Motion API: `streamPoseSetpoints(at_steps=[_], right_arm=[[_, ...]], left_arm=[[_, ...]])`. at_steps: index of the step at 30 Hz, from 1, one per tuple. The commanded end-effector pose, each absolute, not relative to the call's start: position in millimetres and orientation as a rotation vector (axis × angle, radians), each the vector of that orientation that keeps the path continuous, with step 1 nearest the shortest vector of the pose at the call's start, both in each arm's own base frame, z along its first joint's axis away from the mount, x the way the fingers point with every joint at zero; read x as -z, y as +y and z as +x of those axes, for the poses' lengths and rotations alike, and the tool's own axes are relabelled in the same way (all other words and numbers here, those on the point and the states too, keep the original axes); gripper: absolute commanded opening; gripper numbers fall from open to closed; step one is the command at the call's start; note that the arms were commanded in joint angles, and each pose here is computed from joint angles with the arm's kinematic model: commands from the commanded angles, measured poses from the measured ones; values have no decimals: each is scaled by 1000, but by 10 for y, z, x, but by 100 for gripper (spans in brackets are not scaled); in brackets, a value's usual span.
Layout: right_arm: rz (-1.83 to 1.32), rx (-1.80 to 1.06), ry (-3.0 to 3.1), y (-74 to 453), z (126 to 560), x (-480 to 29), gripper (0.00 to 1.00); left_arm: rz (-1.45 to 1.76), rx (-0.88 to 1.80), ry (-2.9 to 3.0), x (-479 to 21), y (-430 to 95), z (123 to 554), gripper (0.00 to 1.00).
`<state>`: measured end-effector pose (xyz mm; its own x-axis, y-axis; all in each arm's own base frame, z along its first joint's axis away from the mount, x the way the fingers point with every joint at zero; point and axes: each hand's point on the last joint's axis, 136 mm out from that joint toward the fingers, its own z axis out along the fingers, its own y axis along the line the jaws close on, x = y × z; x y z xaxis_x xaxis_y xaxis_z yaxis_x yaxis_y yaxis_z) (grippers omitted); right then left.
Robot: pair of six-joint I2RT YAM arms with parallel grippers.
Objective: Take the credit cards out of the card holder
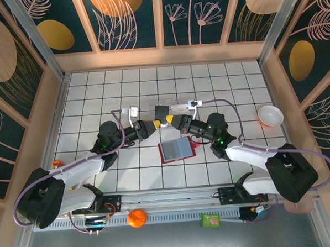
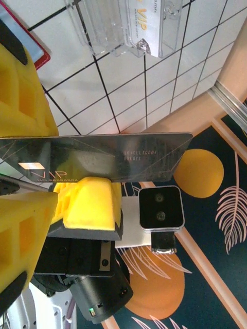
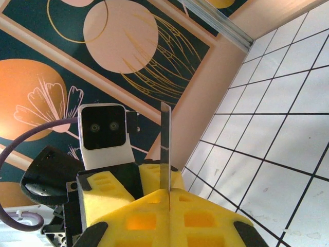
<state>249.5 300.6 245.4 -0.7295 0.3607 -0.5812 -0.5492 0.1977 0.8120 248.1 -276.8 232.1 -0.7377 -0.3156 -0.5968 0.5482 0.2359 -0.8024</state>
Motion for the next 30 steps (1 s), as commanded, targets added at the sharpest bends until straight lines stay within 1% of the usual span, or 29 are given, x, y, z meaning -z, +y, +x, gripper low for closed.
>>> streamPoseSetpoints(at_steps=[1,3,4,8,13,17,20,21,23,25,27,30], right_arm=[[-205,-1648,1724,3048,2460,-2560,0],[-211,-1650,1730,3059,2448,-2550,0],[-213,-1648,1735,3064,2448,-2537,0],[-220,-1630,1772,3077,2445,-2462,0],[-234,-1634,1795,3092,2415,-2401,0],[-241,-1634,1815,3100,2401,-2344,0],[-259,-1639,1834,3115,2378,-2303,0],[-268,-1638,1843,3119,2371,-2292,0],[-266,-1607,1860,3065,2387,-2276,19],[-249,-1550,1878,2942,2419,-2257,30],[-235,-1473,1889,2791,2453,-2276,34],[-213,-1347,1915,2575,2474,-2276,35]], left_arm=[[249,1545,1782,-2442,-2745,2502,25],[252,1542,1790,-2431,-2750,2502,18],[250,1540,1796,-2421,-2750,2505,18],[242,1517,1809,-2413,-2736,2530,23],[258,1501,1819,-2441,-2759,2559,23],[271,1521,1813,-2476,-2792,2562,9],[290,1509,1814,-2505,-2806,2572,0],[299,1498,1820,-2515,-2811,2578,0],[318,1454,1849,-2506,-2814,2607,0],[338,1402,1881,-2502,-2815,2644,0],[369,1339,1913,-2496,-2810,2684,0],[425,1195,1986,-2419,-2776,2769,0]])
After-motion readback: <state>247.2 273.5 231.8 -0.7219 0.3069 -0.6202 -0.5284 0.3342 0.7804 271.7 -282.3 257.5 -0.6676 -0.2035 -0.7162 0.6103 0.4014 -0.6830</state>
